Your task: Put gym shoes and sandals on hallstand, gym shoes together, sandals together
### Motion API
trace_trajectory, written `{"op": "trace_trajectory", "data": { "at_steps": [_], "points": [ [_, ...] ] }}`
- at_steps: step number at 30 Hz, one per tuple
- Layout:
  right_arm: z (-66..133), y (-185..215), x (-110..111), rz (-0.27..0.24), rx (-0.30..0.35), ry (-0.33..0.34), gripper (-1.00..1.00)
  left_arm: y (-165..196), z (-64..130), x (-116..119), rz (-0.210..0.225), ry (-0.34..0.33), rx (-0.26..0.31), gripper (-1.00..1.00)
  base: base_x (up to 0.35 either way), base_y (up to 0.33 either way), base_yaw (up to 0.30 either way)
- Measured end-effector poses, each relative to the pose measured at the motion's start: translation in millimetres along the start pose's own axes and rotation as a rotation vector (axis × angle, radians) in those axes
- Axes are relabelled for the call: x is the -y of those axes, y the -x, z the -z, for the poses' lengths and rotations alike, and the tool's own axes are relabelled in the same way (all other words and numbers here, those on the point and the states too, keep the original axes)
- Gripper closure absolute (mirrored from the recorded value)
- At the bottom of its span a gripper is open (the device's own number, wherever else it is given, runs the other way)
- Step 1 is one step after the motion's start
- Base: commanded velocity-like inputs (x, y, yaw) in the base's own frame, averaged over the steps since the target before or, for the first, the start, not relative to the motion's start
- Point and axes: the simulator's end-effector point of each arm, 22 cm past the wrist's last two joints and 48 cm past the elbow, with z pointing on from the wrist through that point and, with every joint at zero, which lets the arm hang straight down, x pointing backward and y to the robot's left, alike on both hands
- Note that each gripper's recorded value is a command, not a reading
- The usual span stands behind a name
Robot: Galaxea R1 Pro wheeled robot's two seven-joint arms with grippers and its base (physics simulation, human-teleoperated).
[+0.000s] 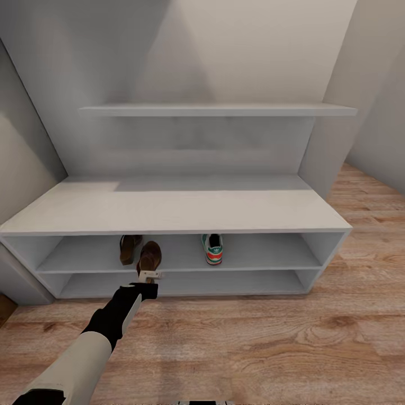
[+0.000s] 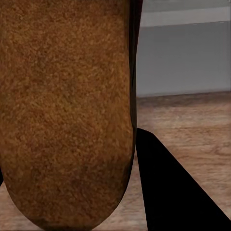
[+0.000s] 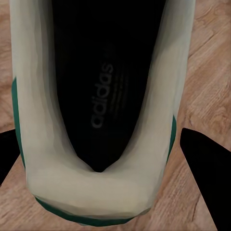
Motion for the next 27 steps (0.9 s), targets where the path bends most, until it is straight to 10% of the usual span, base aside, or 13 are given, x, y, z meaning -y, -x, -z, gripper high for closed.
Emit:
{"op": "trace_trajectory", "data": {
  "at_steps": [27],
  "points": [
    [-2.3,-7.9,-0.3,0.0,-0.002,0.0,1.0,-3.5,-3.8,-1.5,0.0,0.002,0.007,1.0,0.087,0.003,0.0]
  ]
}}
